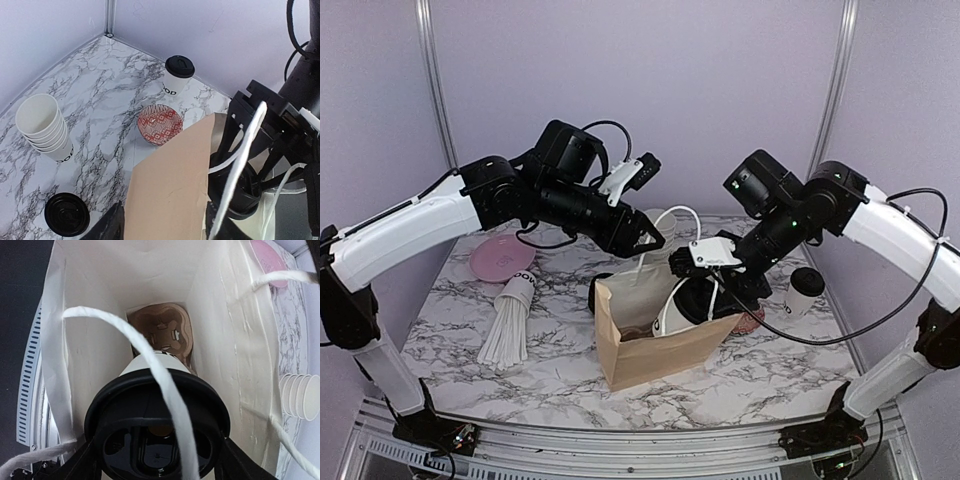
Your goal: Pack the takeout coffee
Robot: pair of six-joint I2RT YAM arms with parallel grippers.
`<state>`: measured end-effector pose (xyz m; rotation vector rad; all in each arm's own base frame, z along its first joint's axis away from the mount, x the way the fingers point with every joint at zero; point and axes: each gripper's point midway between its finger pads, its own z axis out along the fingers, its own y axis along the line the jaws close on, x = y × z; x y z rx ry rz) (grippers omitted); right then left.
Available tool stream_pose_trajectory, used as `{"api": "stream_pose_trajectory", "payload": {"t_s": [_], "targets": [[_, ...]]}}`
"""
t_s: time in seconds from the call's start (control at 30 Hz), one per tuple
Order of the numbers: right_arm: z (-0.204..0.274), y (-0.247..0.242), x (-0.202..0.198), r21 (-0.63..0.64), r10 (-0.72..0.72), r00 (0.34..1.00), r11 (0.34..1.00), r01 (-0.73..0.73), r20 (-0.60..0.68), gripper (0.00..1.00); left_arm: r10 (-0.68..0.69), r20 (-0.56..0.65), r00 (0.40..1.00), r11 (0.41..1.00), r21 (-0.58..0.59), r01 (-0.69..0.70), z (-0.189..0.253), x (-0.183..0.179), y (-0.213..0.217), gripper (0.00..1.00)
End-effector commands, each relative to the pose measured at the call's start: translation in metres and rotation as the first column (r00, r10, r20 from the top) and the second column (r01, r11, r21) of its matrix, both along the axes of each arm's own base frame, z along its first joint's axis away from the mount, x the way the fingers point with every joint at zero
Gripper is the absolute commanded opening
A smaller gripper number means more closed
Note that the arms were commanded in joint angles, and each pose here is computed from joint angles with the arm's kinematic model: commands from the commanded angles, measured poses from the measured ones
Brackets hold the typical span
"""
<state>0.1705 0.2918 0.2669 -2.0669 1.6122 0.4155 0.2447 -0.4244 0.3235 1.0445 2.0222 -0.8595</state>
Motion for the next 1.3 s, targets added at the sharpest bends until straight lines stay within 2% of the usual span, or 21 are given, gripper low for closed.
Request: {"api": "stream_pose_trajectory", "payload": {"t_s": [0.0, 0.13, 0.33, 0.47, 0.57, 0.73, 1.03, 1.27], "targets": [[0.005, -0.003, -0.017, 0.017, 0.060, 0.998, 0.998, -0.060, 0.031, 0.41, 0.051, 0.057, 0.997, 0.996, -0.079, -0.046, 0.050, -0.006, 0.023, 0.61], [0.004, -0.007, -0.021, 0.014, 0.086, 0.995, 0.996, -0.086, 0.051, 0.41, 0.157, 0.100, 0.983, 0.985, -0.083, -0.149, 0.061, 0.004, 0.041, 0.66], [0.007, -0.009, -0.026, 0.014, 0.113, 0.989, 0.993, -0.115, 0.093, 0.40, 0.356, 0.135, 0.925, 0.934, -0.013, -0.358, 0.038, 0.045, 0.066, 0.68], [0.006, -0.007, -0.037, 0.021, 0.117, 0.988, 0.993, -0.120, 0.096, 0.40, 0.418, 0.134, 0.899, 0.906, 0.013, -0.423, 0.025, 0.066, 0.071, 0.68], [0.004, -0.009, -0.040, 0.006, 0.109, 0.987, 0.994, -0.111, 0.116, 0.39, 0.409, 0.137, 0.902, 0.910, 0.013, -0.415, 0.025, 0.074, 0.066, 0.68], [0.002, -0.015, -0.042, -0.034, 0.102, 0.971, 0.995, -0.096, 0.217, 0.39, 0.401, 0.142, 0.905, 0.912, 0.028, -0.409, 0.018, 0.085, 0.063, 0.68], [-0.034, -0.028, -0.045, -0.187, 0.106, 0.943, 0.981, -0.048, 0.316, 0.39, 0.397, 0.126, 0.909, 0.911, 0.069, -0.407, -0.011, 0.094, 0.062, 0.68], [-0.035, -0.037, -0.033, -0.210, 0.055, 0.924, 0.977, 0.028, 0.379, 0.37, 0.361, 0.093, 0.928, 0.928, 0.055, -0.367, -0.022, 0.094, 0.053, 0.68]]}}
